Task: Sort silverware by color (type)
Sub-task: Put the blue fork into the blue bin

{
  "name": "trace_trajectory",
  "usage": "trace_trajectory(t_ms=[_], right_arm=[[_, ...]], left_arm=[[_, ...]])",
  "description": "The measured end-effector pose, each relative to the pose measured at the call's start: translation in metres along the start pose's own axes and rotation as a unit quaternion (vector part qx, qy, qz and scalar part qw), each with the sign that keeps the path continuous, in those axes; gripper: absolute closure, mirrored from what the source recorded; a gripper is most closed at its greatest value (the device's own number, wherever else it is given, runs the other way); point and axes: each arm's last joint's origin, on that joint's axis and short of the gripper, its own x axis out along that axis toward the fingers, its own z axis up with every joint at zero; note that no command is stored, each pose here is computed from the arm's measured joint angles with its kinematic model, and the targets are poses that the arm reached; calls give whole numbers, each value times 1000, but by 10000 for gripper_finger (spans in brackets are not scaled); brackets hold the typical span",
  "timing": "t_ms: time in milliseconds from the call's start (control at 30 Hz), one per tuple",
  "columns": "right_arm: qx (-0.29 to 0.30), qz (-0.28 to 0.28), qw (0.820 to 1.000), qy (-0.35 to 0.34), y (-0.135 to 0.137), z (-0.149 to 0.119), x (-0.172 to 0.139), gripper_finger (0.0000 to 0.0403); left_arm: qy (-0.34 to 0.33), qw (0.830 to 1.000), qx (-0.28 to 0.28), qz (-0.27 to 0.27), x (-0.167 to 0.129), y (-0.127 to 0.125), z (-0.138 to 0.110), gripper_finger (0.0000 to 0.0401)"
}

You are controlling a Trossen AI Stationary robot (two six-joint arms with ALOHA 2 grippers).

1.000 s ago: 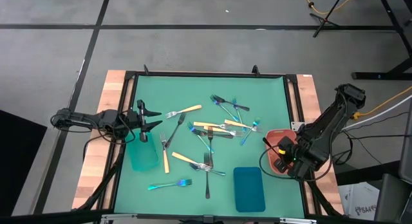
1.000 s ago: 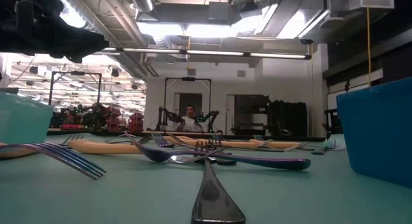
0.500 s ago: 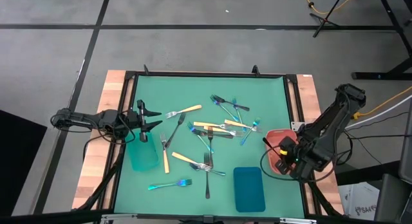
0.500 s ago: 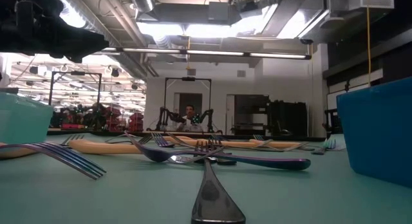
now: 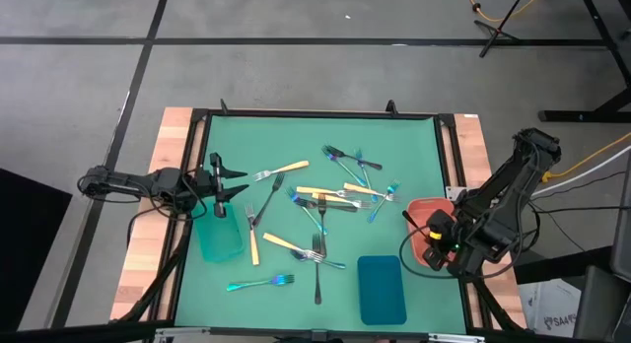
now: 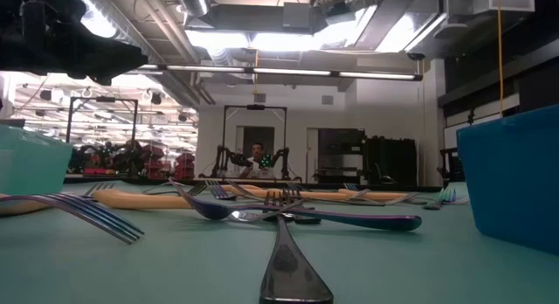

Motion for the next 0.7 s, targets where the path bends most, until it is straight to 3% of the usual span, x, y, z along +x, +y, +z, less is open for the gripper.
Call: trace_trajectory(t_ms=[367,700], right_arm=[[-41,32,996,-79,8,10,-15,352],[-74,43,981,-176,13,18,-25,352]], left_arm=[[0,1000,0,0,0,0,0,250],[0,1000,0,0,0,0,0,250]])
